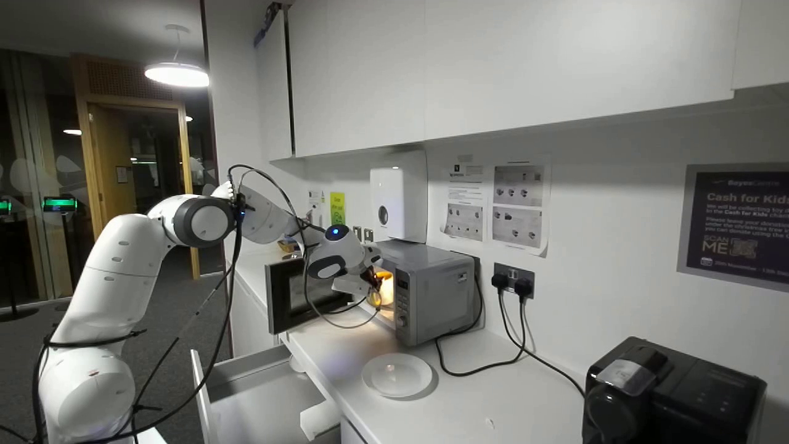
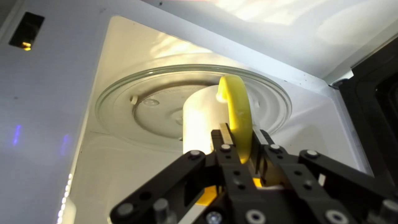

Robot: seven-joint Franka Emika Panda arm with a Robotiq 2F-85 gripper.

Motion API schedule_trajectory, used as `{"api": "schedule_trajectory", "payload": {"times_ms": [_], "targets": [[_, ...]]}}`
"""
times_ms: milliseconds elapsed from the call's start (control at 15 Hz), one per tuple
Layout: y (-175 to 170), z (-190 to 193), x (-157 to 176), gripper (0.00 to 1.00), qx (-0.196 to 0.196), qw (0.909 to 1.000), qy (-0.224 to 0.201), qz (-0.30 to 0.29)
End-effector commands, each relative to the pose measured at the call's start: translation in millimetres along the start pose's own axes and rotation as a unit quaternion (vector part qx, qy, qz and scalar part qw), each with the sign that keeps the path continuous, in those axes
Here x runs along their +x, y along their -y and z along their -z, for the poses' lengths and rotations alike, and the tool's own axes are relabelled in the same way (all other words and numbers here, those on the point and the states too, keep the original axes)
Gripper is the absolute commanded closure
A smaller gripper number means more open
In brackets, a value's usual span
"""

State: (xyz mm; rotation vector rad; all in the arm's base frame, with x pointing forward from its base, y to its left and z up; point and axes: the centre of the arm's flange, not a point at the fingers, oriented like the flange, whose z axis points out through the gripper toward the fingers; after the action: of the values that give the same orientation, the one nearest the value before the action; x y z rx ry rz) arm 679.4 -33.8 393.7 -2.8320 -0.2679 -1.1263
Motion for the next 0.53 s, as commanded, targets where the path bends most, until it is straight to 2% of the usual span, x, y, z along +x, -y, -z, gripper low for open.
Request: {"api": "schedule_trajectory", "payload": {"times_ms": [0,467], "targets": [[0.3,4.1,15.8,0.96,-0.005,0.9998,-0.016,-0.012],[0.7,0.6,11.9,0.96,-0.006,0.9998,-0.010,-0.013]]}}
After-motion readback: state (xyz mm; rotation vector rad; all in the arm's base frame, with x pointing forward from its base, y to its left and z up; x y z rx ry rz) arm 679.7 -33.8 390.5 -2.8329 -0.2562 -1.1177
